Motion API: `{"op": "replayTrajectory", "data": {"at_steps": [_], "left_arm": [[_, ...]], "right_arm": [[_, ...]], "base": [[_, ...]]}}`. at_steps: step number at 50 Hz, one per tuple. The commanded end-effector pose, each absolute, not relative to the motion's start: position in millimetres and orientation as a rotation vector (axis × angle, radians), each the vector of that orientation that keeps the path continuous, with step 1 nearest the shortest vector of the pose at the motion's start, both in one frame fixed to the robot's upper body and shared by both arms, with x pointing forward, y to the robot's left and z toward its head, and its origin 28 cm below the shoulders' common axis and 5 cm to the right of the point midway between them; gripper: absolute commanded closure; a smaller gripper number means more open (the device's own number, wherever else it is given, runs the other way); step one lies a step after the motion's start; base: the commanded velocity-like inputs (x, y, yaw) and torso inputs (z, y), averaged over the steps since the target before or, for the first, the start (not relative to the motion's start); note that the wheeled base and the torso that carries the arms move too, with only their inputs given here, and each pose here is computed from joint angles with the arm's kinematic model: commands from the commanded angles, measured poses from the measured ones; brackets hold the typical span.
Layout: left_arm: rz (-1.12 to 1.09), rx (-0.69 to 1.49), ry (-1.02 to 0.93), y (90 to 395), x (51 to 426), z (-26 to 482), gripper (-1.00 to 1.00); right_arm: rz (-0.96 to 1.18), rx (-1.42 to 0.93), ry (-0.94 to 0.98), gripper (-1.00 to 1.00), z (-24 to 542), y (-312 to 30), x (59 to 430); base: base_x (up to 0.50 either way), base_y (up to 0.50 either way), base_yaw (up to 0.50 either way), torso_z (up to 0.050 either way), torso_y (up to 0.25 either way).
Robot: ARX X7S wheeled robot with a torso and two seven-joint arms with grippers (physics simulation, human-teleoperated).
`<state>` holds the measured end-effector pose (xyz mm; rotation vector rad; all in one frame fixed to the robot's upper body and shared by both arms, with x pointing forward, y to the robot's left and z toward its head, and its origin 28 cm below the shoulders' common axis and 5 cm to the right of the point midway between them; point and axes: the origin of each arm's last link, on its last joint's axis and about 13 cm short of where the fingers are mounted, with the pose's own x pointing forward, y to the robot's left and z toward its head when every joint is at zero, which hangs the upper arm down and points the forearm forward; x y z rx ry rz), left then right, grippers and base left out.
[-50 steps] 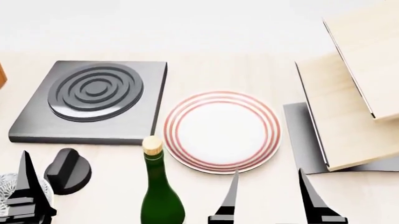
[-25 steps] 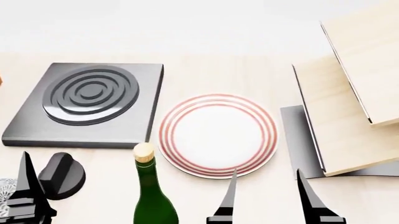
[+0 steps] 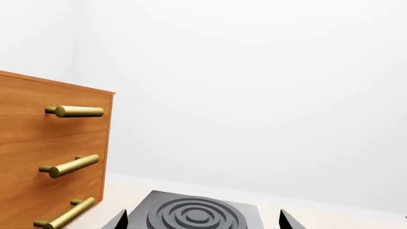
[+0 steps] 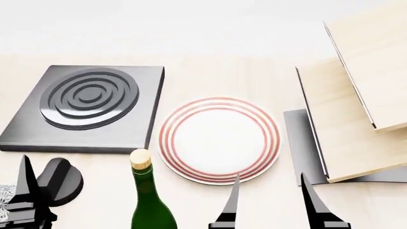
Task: Pick up the akita bowl and put it on the plate.
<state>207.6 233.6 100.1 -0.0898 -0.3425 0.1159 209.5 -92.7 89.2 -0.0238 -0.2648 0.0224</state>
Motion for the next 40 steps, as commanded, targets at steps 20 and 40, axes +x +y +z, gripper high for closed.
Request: {"op": "replayTrajectory", "data": {"at_steps": [20, 40], "left_arm": [[0.115, -0.088, -0.343, 233.1, 207.0, 98.9, -1.0], [0.117, -0.091, -0.344, 233.3, 206.8, 99.3, -1.0]], "right_arm": [[0.033, -0.03, -0.271, -1.0, 88.5, -91.8, 208.4], [0.04, -0.026, -0.268, -1.0, 87.5, -91.2, 208.7]], "base": [[0.09, 0.0, 0.0, 0.0, 0.0], [0.15, 0.0, 0.0, 0.0, 0.001]]}}
